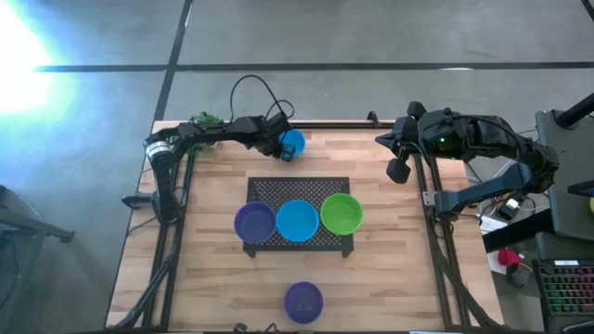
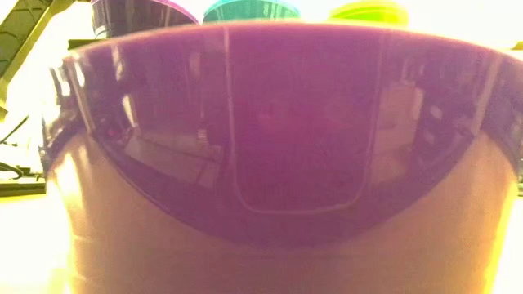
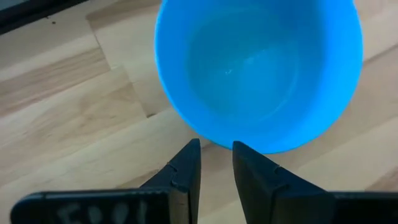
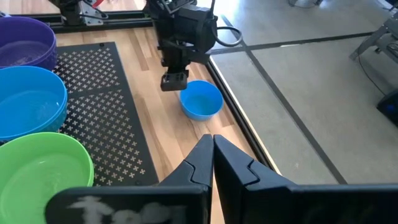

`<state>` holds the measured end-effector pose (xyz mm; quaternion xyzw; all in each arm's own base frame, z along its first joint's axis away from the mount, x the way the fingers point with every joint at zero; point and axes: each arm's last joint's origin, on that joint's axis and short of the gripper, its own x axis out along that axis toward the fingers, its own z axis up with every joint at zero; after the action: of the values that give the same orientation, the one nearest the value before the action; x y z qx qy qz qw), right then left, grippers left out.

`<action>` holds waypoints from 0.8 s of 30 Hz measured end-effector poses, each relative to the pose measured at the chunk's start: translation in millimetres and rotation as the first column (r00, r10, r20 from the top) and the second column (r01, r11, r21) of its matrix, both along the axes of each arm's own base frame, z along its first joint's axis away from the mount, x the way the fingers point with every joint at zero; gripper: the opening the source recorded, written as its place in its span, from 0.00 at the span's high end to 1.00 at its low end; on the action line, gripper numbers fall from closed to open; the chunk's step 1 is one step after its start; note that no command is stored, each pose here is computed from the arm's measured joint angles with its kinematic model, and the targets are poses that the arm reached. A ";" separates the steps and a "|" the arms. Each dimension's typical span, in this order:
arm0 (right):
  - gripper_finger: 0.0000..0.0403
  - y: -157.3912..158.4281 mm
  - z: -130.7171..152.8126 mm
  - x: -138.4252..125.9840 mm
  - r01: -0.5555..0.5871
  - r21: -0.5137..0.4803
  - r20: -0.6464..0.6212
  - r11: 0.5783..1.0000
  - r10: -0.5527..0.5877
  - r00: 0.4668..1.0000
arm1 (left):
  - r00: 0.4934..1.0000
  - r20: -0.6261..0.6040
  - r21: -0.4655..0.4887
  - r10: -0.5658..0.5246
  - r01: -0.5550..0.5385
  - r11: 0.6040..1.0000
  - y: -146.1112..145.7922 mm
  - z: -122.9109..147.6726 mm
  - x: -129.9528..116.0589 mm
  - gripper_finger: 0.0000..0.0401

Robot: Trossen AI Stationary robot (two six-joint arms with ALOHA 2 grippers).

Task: Pick & Place Mini bowls
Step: Stack the light blue bowl on the blue bowl on the shelf

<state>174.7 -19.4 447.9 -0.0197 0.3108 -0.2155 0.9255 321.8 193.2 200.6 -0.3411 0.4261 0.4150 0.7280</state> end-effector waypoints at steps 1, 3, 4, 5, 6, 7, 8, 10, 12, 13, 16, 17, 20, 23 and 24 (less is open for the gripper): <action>0.98 0.0 0.0 0.0 0.000 0.000 0.000 1.000 0.000 1.000 | 1.000 0.006 0.003 0.009 -0.009 1.000 0.6 0.1 0.1 0.79; 0.98 0.0 0.0 0.0 0.000 0.000 0.000 1.000 0.000 1.000 | 0.999 0.026 0.017 0.029 -0.030 0.999 2.0 -0.1 1.2 0.79; 0.98 0.0 0.0 0.0 0.000 0.000 0.000 1.000 0.000 1.000 | 0.999 0.035 0.018 0.039 -0.040 0.999 2.2 -0.8 1.5 0.79; 0.98 0.0 0.0 0.0 0.000 0.000 0.000 1.000 0.000 1.000 | 0.998 0.042 0.018 0.044 -0.045 0.999 2.4 -1.1 1.7 0.79; 0.98 0.0 0.0 0.0 -0.001 -0.001 0.000 1.000 0.001 1.000 | 0.998 0.046 0.018 0.048 -0.049 0.999 2.8 -1.1 1.7 0.79; 0.98 0.0 0.0 0.0 -0.003 -0.003 -0.002 1.000 0.003 1.000 | 0.997 0.052 0.018 0.054 -0.055 0.998 3.1 -0.9 1.9 0.79; 0.98 0.0 0.0 0.0 -0.004 -0.005 -0.003 1.000 0.004 1.000 | 0.997 0.056 0.016 0.061 -0.062 0.998 3.3 -0.8 2.0 0.79; 0.98 0.0 0.0 0.0 -0.004 -0.006 -0.003 1.000 0.004 1.000 | 0.995 0.058 0.015 0.077 -0.078 0.997 3.5 -0.8 1.8 0.79; 0.98 0.0 0.0 0.0 -0.005 -0.006 -0.003 1.000 0.005 1.000 | 0.993 0.054 0.027 0.100 -0.102 0.994 4.1 -0.7 1.3 0.79; 0.98 0.0 0.0 0.0 -0.005 -0.006 -0.003 1.000 0.005 1.000 | 0.992 0.054 0.033 0.114 -0.116 0.993 4.5 -0.7 1.1 0.79; 0.98 0.0 0.0 0.0 -0.006 -0.007 -0.004 1.000 0.006 1.000 | 0.983 0.062 0.039 0.171 -0.174 0.984 5.2 -0.6 0.6 0.79; 0.98 0.0 0.0 0.0 -0.009 -0.011 -0.006 1.000 0.009 1.000 | 0.981 0.068 0.037 0.180 -0.183 0.982 5.4 -0.5 0.8 0.79; 0.98 0.0 0.0 0.0 -0.015 -0.019 -0.011 1.000 0.015 1.000 | 0.978 0.090 0.046 0.190 -0.194 0.980 6.7 0.4 2.2 0.79; 0.98 0.0 0.0 0.0 -0.015 -0.019 -0.011 1.000 0.015 1.000 | 0.973 0.096 0.038 0.208 -0.212 0.977 6.9 -0.8 2.6 0.79; 0.98 0.0 -0.1 0.1 -0.015 -0.019 -0.011 1.000 0.015 1.000 | 0.974 0.092 0.036 0.208 -0.212 0.977 7.0 -2.6 2.9 0.79</action>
<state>174.7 -19.4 447.9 -0.0319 0.3136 -0.2114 0.9252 324.8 200.3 198.0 -0.3855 0.3457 0.4840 0.7054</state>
